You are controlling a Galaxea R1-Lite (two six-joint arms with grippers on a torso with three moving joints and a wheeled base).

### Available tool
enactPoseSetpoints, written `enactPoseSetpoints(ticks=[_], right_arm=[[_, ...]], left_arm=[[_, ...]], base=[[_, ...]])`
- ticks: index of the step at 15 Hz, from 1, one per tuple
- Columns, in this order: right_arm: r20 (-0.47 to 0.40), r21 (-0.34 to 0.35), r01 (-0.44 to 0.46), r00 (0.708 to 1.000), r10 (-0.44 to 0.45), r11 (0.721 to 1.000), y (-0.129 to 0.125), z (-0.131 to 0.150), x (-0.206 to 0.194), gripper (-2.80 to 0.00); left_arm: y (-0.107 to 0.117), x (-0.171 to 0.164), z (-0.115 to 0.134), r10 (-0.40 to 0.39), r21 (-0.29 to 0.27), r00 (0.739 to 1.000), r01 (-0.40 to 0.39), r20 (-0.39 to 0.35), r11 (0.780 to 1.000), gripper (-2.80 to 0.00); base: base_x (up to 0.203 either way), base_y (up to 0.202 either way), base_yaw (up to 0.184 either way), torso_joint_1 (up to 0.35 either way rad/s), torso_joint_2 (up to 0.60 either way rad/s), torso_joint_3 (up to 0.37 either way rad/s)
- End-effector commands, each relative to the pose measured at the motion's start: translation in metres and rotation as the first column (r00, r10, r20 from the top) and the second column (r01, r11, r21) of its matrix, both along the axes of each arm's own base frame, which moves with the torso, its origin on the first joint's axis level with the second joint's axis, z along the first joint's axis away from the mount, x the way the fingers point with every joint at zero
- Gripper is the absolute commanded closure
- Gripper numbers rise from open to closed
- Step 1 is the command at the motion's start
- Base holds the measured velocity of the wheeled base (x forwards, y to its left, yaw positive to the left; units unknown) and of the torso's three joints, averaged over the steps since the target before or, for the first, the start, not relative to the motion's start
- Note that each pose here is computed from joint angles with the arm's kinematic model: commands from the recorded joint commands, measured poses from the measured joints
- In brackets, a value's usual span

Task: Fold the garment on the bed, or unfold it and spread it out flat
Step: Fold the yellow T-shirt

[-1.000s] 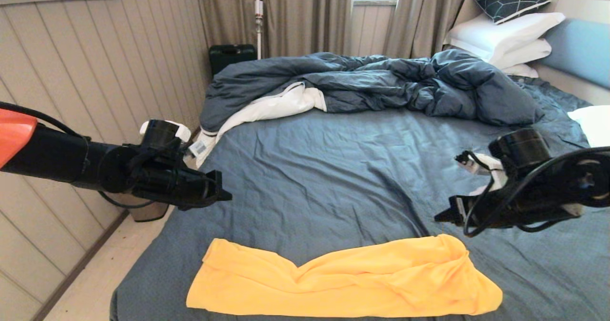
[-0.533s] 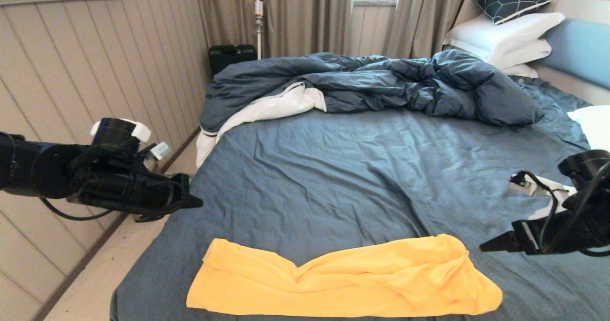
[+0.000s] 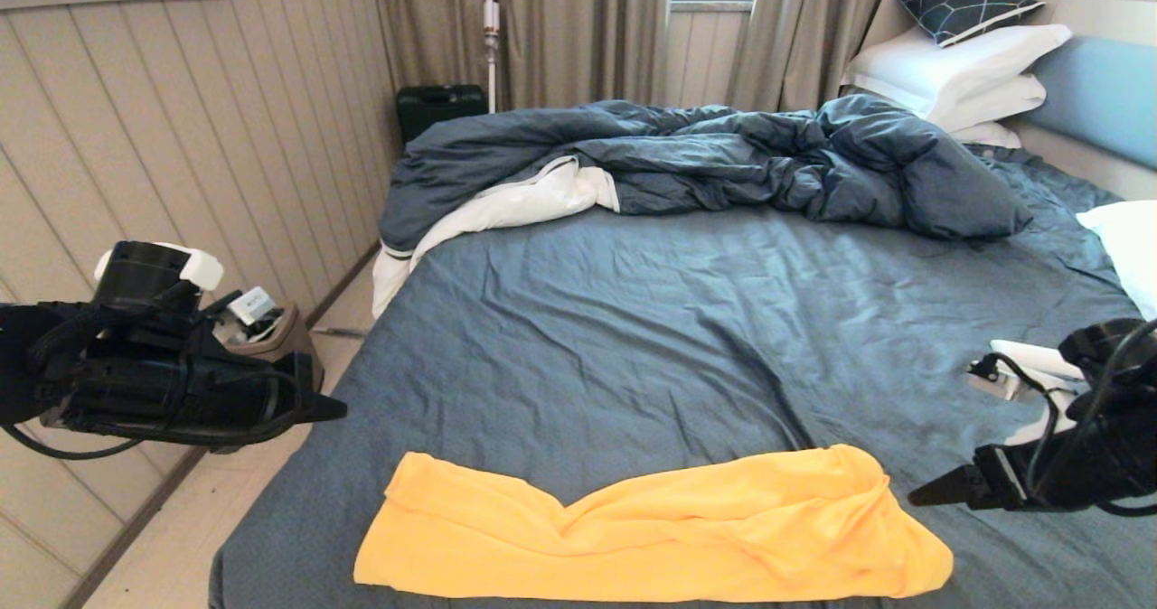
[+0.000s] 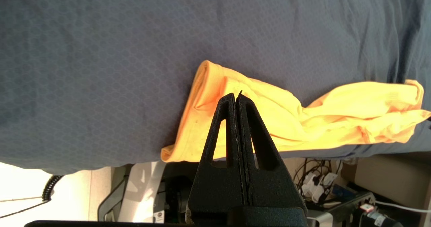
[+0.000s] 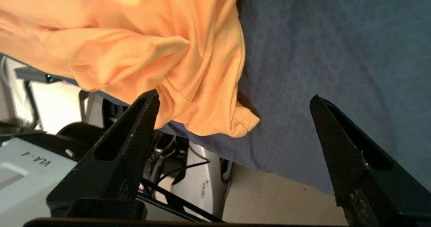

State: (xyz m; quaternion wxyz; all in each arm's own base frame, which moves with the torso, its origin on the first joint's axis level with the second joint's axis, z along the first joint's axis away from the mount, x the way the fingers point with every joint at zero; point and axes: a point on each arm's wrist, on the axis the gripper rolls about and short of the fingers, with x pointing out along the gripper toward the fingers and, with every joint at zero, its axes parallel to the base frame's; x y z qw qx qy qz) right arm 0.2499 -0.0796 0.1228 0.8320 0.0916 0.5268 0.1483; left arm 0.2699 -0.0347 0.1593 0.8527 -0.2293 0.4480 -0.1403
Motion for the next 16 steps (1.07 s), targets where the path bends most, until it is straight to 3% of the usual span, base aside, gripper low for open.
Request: enactPoseSetpoints(ticks=[1, 5, 15, 16], right_arm=[[-0.050, 0.031, -0.015, 0.999, 0.016, 0.999, 0.000, -0.020, 0.009, -2.80], [-0.062, 0.058, -0.070, 0.995, 0.074, 0.996, 0.013, -0.042, 0.027, -2.80], [-0.072, 0.088, -0.167, 0.982, 0.173, 0.982, 0.053, -0.045, 0.042, -2.80], [-0.070, 0.089, -0.166, 0.983, 0.172, 0.982, 0.053, -0.044, 0.042, 0.00]], left_arm=[[0.000, 0.000, 0.000, 0.000, -0.005, 1.000, 0.000, -0.003, 1.000, 0.00], [-0.001, 0.003, 0.001, -0.004, -0.008, 1.000, 0.004, 0.002, 1.000, 0.00], [-0.001, 0.007, -0.010, -0.005, -0.006, 0.999, 0.005, -0.035, 1.000, 0.00], [-0.001, 0.006, -0.010, -0.006, -0.007, 0.999, 0.005, -0.038, 1.000, 0.00]], base=[[0.000, 0.000, 0.000, 0.000, 0.00, 0.000], [0.000, 0.000, 0.000, 0.000, 0.00, 0.000], [0.000, 0.000, 0.000, 0.000, 0.00, 0.000], [0.000, 0.000, 0.000, 0.000, 0.00, 0.000]])
